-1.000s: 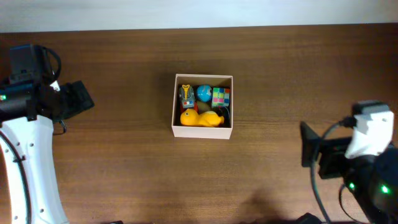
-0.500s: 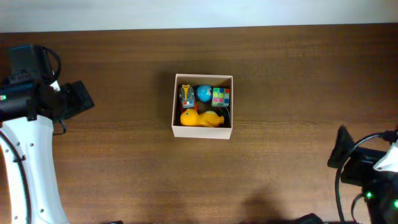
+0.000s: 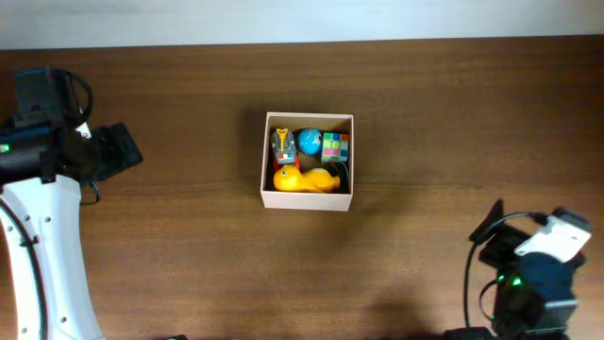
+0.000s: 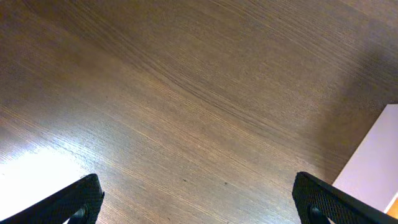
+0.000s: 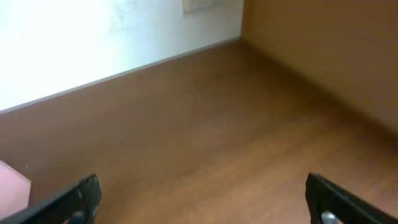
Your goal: Pack container
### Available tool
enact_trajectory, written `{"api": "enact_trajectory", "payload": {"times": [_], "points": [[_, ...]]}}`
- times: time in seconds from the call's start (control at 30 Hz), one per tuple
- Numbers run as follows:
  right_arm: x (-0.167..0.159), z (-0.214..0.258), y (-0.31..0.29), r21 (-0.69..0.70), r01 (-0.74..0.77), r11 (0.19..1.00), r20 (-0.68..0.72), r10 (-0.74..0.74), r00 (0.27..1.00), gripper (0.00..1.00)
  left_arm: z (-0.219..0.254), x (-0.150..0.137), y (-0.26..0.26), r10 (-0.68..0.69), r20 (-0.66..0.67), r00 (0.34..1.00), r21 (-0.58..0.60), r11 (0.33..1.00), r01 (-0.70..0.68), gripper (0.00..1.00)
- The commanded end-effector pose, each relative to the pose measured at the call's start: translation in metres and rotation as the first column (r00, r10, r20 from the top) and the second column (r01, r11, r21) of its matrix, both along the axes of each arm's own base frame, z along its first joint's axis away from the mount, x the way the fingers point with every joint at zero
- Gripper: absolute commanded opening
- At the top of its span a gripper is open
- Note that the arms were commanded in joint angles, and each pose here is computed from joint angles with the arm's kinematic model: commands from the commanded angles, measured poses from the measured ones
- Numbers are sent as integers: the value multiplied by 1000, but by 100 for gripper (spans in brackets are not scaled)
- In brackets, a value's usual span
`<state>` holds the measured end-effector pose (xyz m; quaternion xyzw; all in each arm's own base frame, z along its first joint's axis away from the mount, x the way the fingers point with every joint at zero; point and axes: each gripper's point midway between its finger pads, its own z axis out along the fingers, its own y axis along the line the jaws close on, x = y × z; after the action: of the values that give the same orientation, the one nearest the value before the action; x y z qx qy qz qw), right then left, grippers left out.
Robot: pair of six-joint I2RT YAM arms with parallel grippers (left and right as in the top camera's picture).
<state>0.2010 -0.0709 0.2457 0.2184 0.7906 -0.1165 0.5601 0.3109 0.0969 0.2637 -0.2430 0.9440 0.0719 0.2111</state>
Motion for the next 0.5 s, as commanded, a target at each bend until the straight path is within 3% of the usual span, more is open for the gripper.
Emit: {"api": "enact_trajectory", "payload": {"times": [0.0,0.47], "points": [[-2,-26,5,24,-32,999,15,31,999,99,3,0,1,-12,7,1000,5,1000,12,99],[-9,-97,7,30,-45,999,7,44,999,99,3,0,1,-12,7,1000,5,1000,12,99]]}}
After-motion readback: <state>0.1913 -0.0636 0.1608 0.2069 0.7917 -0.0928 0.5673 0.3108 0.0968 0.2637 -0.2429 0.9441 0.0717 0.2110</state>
